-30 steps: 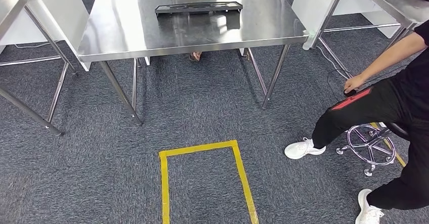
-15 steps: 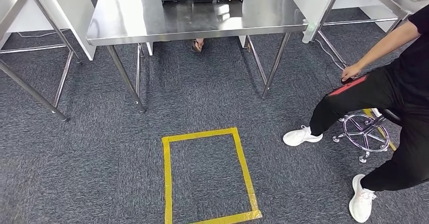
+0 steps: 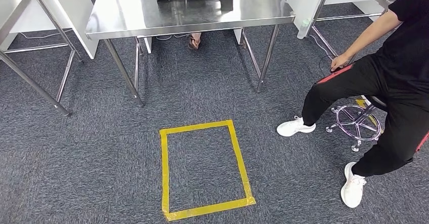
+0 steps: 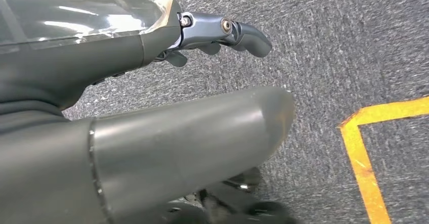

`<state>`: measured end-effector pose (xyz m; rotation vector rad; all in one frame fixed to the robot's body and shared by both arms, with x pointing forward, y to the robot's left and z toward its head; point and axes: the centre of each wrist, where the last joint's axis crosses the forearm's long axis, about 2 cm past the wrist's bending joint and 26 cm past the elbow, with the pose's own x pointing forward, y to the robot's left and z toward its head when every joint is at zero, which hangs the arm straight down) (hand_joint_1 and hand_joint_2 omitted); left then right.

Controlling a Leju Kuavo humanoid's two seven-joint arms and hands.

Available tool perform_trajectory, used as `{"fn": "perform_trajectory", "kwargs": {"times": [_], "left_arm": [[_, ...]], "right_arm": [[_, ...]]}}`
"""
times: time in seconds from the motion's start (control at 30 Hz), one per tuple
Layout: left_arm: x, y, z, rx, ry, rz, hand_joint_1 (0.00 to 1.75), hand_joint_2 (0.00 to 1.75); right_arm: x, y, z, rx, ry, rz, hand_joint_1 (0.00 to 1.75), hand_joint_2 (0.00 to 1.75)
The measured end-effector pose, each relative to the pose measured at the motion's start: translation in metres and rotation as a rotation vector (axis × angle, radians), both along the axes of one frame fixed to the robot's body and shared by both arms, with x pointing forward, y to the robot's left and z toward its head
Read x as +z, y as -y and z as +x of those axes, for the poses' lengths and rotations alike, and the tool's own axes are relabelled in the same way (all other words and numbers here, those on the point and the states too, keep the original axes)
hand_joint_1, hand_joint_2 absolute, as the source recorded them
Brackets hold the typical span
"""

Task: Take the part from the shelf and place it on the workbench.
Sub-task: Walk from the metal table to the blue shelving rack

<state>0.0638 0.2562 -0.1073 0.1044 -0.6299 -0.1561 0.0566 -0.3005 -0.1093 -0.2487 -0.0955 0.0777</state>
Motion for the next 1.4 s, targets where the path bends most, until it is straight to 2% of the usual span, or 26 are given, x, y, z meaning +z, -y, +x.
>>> {"fn": "perform_trajectory", "kwargs": {"times": [1.4], "left_arm": [[0.0002, -0.0045, 0.0027, -0.014, 0.009, 0.024, 0.00, 0.00]], "right_arm": [[-0.0004, -0.0058, -0.0024, 0.000, -0.012, 0.018, 0.00, 0.00]]}}
